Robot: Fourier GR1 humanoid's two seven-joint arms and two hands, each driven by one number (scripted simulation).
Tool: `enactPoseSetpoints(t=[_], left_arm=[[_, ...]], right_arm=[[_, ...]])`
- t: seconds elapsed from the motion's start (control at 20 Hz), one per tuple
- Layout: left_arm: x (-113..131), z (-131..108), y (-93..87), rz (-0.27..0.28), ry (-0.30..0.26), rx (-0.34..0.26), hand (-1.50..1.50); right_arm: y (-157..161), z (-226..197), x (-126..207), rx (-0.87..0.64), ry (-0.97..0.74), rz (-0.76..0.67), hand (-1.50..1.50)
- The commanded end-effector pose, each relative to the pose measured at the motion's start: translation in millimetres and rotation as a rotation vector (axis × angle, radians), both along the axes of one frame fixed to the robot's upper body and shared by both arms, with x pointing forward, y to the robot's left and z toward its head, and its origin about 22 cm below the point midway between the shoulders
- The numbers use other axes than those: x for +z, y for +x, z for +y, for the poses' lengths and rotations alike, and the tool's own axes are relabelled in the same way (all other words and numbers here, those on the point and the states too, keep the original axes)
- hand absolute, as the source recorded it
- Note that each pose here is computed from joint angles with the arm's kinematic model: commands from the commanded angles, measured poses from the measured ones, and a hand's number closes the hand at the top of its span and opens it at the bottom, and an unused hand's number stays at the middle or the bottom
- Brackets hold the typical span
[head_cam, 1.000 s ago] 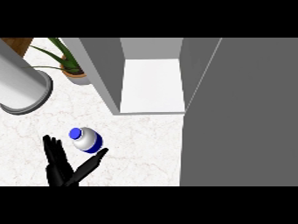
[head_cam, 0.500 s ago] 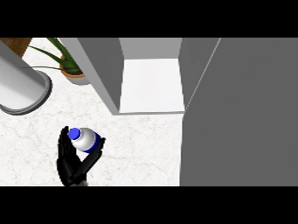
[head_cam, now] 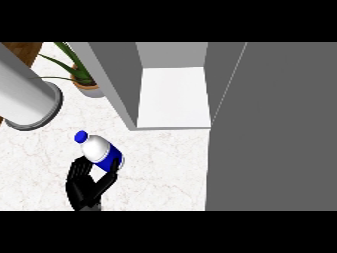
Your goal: Pick up the bottled water, place it into the cabinet and close the cabinet
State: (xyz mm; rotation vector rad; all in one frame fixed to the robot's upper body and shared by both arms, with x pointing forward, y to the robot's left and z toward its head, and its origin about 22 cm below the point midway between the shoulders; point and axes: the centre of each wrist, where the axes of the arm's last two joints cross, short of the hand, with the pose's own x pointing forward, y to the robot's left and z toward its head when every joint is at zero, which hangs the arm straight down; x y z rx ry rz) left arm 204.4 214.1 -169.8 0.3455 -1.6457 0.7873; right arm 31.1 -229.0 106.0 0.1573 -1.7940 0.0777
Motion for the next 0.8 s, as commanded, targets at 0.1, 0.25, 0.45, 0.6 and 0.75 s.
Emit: enactPoseSetpoints(t=[0.1, 0.25, 0.45, 0.6, 0.75], left_arm=[[-7, -4, 6.1, -0.052, 0.033, -0.018, 1.5], [3, 10, 11.3, -0.062, 0.015, -0.309, 1.5], [1, 11, -3.2, -0.065, 0.025, -0.601, 1.5], [15, 20, 11.5, -0.093, 0.004, -0.661, 1.5], [25, -10, 29.4, -0.107, -0.034, -0.694, 1.5]], right_arm=[[-6, 3, 15, 0.025, 0.007, -0.03, -1.5], [-2, 2, 14, 0.006, 0.002, -0.03, -1.5], [-3, 1, 12, 0.005, 0.005, -0.027, -1.5], [-8, -2, 18, 0.007, 0.006, -0.02, -1.5], [-5, 0, 24, 0.017, 0.024, -0.031, -1.5]])
